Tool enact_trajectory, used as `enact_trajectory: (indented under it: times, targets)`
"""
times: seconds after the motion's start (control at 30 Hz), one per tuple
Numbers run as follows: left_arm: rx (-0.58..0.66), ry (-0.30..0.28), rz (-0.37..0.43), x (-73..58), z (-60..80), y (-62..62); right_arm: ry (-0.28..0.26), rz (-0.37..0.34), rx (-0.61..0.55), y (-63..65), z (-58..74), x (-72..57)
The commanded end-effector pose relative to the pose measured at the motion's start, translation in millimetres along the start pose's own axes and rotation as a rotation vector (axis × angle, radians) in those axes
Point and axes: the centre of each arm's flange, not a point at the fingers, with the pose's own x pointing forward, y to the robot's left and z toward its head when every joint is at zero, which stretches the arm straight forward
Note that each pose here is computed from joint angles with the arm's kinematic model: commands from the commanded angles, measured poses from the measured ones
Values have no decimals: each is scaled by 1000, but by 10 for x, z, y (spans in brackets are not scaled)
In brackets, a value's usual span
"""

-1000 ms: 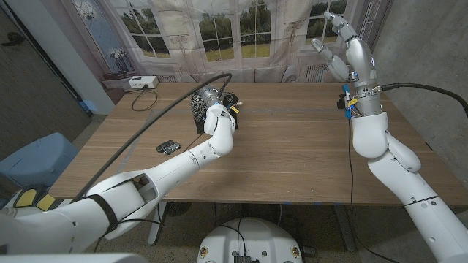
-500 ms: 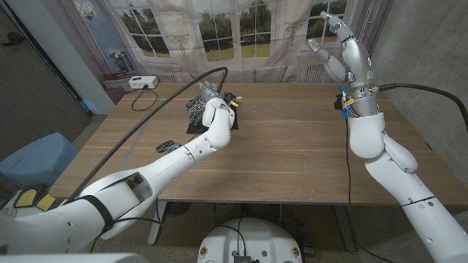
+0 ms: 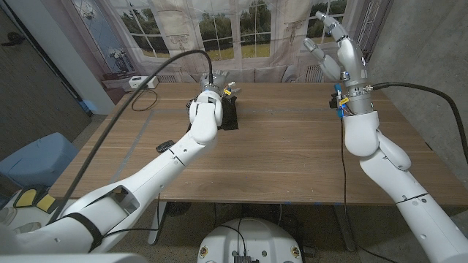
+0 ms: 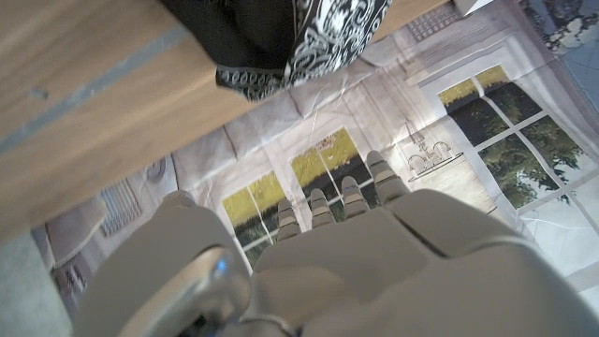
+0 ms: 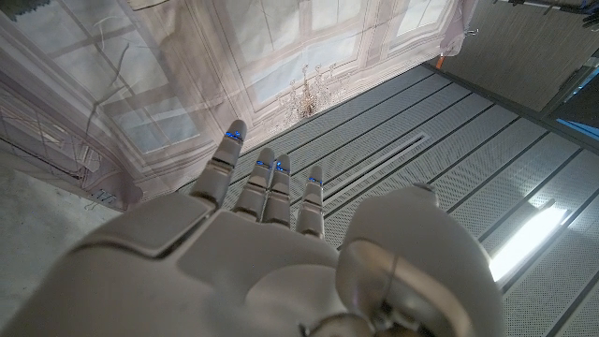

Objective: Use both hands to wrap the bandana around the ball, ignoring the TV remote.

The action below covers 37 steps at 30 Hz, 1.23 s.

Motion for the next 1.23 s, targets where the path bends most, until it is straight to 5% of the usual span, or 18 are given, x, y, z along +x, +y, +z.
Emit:
enact_trajectory:
  times: [0.03, 0.4, 0.83, 1.03, 1.23]
  targets:
    - [-332, -99, 106, -249, -236, 403, 59, 40, 101, 140, -158, 56]
    - [-595, -237, 120, -355, -331, 542, 134, 151, 271, 312, -368, 123]
    - [-954, -421, 38, -420, -420, 428, 303, 281, 565, 531, -779, 112]
    - [-1079, -489, -13, -453, -439, 337, 386, 229, 604, 727, -963, 50]
    - [-1255, -499, -10, -511, -534, 233, 374, 226, 642, 976, -1062, 110]
